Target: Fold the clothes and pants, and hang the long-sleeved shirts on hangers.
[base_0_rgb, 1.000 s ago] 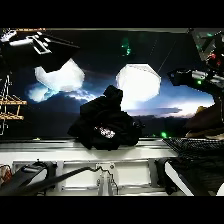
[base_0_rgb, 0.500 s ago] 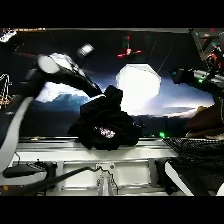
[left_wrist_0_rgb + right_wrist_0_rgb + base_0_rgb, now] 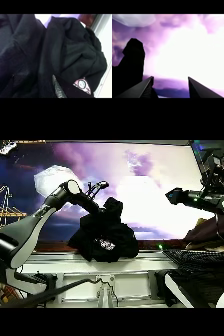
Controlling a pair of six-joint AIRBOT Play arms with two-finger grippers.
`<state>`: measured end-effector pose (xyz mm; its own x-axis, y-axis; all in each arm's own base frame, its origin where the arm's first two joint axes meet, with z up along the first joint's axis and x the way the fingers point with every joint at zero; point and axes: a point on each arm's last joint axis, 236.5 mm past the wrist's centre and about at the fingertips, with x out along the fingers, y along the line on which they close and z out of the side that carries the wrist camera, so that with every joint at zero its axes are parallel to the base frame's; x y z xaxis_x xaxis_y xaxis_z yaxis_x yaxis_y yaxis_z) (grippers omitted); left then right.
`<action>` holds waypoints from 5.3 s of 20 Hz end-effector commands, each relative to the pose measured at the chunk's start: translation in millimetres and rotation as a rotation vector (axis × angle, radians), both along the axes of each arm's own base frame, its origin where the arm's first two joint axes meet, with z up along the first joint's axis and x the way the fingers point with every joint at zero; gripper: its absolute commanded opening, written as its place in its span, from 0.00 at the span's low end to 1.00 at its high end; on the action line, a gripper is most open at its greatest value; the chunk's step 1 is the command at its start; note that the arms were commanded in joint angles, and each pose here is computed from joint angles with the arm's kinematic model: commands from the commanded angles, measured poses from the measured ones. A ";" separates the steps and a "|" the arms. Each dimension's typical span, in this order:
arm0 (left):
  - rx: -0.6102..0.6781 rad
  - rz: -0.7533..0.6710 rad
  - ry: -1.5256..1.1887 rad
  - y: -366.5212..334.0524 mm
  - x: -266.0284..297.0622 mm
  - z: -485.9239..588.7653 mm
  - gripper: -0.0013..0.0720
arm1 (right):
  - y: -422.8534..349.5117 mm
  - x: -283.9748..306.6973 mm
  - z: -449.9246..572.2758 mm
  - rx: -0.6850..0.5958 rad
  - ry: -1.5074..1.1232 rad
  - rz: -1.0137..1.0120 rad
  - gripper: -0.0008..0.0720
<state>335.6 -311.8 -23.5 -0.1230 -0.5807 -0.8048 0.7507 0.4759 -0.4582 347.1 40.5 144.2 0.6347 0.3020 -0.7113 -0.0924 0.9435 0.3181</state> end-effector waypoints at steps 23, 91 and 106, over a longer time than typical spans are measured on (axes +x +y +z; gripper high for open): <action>0.034 -0.124 0.188 1.8 -69.1 -9.9 0.49 | -2.7 -0.8 -13.8 -0.010 0.017 -0.006 0.71; -0.468 0.268 -0.687 33.6 -35.9 322.6 0.03 | 135.9 -10.9 41.0 -0.144 -0.165 0.227 0.04; -0.120 0.661 -0.749 147.4 15.4 265.5 0.03 | 141.8 81.1 197.8 -0.164 -0.426 0.210 0.04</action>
<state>332.5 -206.1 338.3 0.7715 -0.6104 -0.1796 0.6132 0.7886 -0.0461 400.9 166.9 426.4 0.9061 0.3788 -0.1883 -0.3753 0.9252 0.0552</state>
